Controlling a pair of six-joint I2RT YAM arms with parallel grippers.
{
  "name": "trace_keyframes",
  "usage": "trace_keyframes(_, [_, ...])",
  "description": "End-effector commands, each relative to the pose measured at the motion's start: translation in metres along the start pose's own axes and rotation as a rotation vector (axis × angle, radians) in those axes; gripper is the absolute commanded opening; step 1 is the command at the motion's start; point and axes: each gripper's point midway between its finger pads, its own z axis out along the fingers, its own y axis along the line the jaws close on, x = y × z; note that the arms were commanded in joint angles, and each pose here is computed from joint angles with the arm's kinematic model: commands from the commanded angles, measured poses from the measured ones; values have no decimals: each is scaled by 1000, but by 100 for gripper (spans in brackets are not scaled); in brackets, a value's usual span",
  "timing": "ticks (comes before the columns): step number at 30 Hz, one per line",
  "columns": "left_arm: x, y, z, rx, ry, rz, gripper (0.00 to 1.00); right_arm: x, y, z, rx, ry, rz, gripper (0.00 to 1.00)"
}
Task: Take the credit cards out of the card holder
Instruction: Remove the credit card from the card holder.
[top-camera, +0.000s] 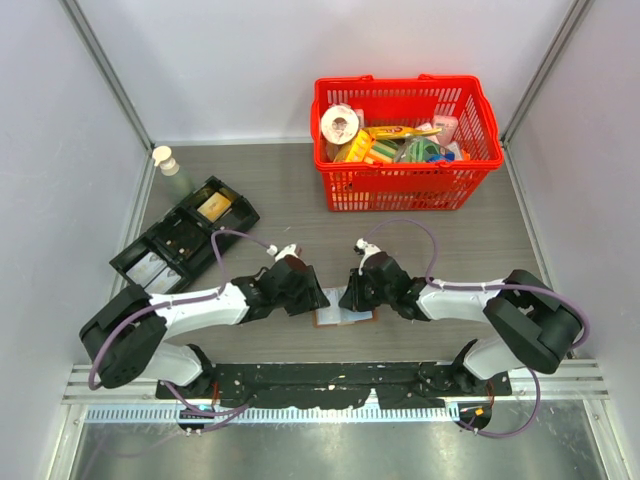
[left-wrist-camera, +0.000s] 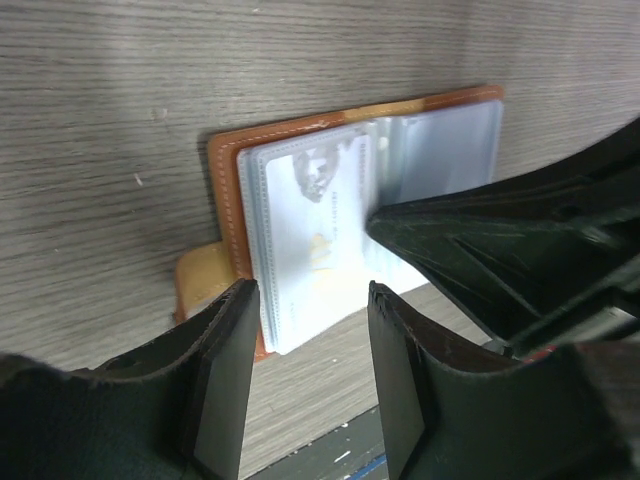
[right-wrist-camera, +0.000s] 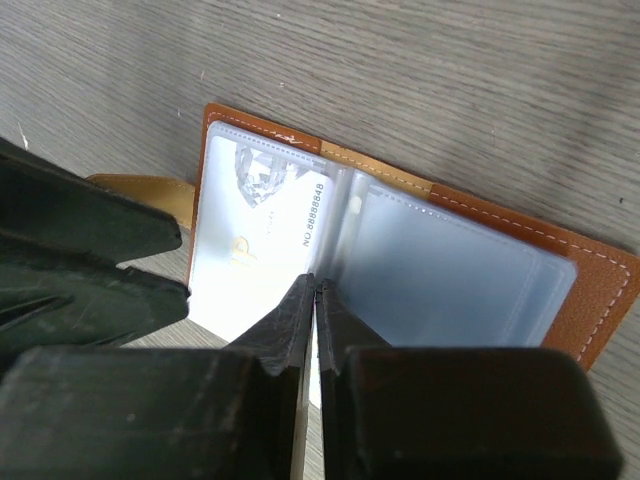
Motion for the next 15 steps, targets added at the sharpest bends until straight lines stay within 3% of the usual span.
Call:
trace_keyframes(1, [-17,-24,-15,77,-76,-21,50,39,-59,-1,235,105,-11,9])
trace_keyframes(15, [-21,-17,1,10,-85,6,50,38,-58,-1,225,103,-10,9])
